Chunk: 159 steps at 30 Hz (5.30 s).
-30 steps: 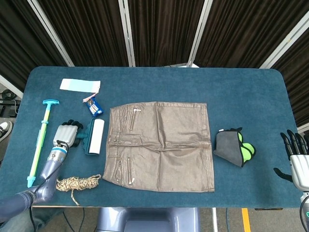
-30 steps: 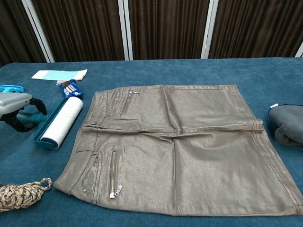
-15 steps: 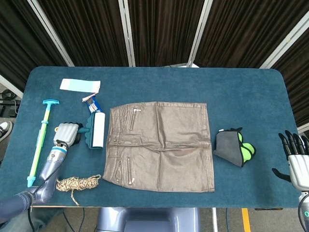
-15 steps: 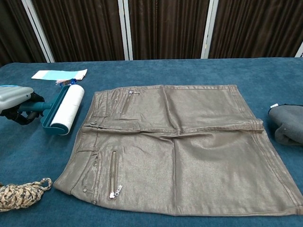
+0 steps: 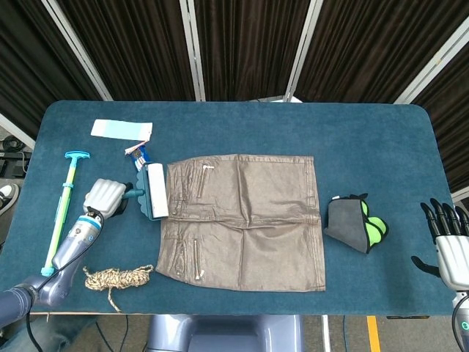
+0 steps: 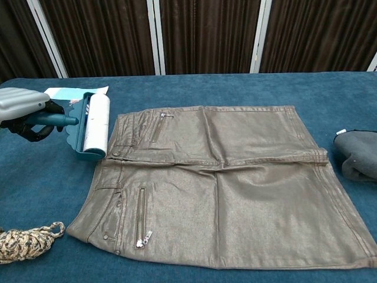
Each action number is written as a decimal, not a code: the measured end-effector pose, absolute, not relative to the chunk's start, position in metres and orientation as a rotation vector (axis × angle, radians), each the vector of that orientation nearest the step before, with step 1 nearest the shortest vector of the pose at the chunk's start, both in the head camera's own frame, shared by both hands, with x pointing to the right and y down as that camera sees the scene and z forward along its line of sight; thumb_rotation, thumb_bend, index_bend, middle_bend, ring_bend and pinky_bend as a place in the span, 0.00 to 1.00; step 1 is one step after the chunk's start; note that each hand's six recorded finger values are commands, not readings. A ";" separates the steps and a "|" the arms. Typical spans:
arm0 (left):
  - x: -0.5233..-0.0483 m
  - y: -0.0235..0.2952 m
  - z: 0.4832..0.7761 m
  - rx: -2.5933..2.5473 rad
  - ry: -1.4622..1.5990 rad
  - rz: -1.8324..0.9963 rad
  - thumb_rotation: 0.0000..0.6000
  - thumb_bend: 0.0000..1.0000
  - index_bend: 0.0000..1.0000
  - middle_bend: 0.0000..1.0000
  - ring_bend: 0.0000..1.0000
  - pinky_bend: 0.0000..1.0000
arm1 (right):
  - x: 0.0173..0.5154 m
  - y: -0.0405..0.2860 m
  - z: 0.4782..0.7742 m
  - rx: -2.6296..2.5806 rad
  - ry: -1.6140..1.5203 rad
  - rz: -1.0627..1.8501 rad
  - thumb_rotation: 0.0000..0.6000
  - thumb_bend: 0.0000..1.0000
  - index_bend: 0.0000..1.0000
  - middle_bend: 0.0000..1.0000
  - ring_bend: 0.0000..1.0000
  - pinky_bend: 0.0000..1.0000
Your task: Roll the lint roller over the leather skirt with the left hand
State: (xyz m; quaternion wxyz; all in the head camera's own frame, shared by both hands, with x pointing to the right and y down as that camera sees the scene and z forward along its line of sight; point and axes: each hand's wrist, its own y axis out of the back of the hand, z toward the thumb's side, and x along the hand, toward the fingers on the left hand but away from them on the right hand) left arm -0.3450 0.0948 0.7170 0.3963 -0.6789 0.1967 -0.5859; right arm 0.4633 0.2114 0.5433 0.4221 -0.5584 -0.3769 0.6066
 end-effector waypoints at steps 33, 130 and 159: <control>-0.165 0.116 0.695 -1.989 0.155 -1.225 1.00 1.00 1.00 0.99 0.82 0.89 | 0.483 0.204 0.546 -1.377 -0.993 1.582 1.00 0.00 0.00 0.00 0.00 0.00; -0.080 0.166 0.704 -1.673 -0.220 -1.451 1.00 1.00 1.00 0.98 0.81 0.89 | 0.490 0.205 0.543 -1.356 -1.004 1.597 1.00 0.00 0.00 0.00 0.00 0.00; -0.225 0.113 0.704 -1.581 -0.159 -1.748 1.00 1.00 1.00 0.98 0.81 0.89 | 0.483 0.205 0.548 -1.353 -0.974 1.603 1.00 0.00 0.00 0.00 0.00 0.00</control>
